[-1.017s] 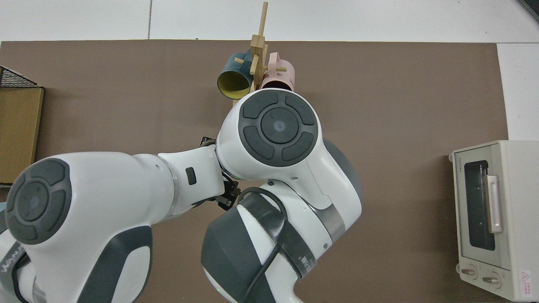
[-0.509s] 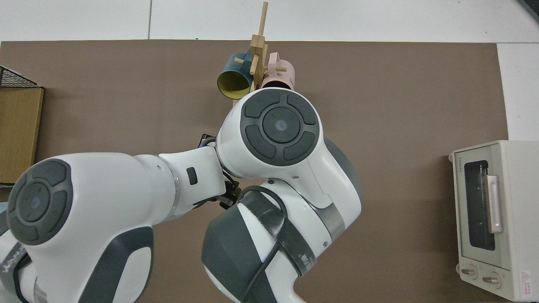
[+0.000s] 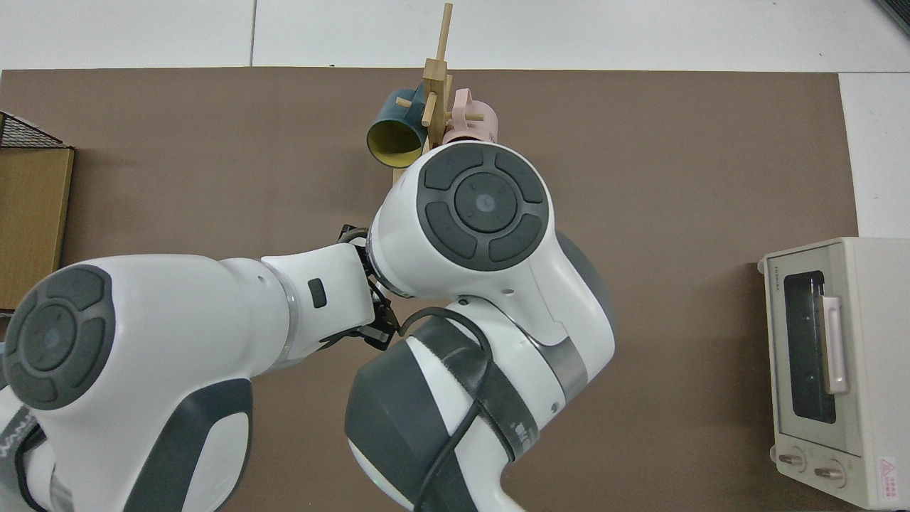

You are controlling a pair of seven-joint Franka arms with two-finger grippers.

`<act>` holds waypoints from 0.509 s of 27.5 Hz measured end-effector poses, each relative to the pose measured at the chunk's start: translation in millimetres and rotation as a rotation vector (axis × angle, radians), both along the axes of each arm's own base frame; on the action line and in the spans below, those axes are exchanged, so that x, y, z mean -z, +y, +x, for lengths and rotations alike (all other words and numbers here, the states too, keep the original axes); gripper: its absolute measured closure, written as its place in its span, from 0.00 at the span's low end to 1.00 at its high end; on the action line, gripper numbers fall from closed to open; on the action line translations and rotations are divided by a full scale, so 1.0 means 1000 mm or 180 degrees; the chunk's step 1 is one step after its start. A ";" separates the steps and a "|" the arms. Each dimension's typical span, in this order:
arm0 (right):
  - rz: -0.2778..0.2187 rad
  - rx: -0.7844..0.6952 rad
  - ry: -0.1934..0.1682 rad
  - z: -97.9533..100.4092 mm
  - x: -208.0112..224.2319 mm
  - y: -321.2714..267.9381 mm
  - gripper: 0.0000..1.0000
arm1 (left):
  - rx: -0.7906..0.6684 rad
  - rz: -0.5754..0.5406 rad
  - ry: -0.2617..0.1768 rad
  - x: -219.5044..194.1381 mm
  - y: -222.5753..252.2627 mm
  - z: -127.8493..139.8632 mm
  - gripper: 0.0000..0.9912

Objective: Put markers into pen holder

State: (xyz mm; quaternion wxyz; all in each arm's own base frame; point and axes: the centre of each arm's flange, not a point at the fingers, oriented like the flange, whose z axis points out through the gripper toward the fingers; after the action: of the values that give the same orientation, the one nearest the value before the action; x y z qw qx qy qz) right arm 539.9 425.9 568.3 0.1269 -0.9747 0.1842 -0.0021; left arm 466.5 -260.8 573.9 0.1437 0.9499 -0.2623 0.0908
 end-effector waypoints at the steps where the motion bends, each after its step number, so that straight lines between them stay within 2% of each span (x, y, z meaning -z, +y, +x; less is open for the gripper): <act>1: 0.0000 0.0013 0.0004 0.000 0.000 0.000 0.84 | -0.0009 0.0000 0.0003 0.000 0.000 0.000 0.80; 14: 0.0000 0.0018 0.0005 0.000 0.000 0.000 0.84 | -0.0019 -0.0002 0.0005 0.000 0.000 0.000 0.80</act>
State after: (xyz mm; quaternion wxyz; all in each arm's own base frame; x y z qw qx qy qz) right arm 539.9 425.7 568.2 0.1268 -0.9741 0.1870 -0.0017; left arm 466.5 -260.9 573.9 0.1439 0.9507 -0.2594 0.0906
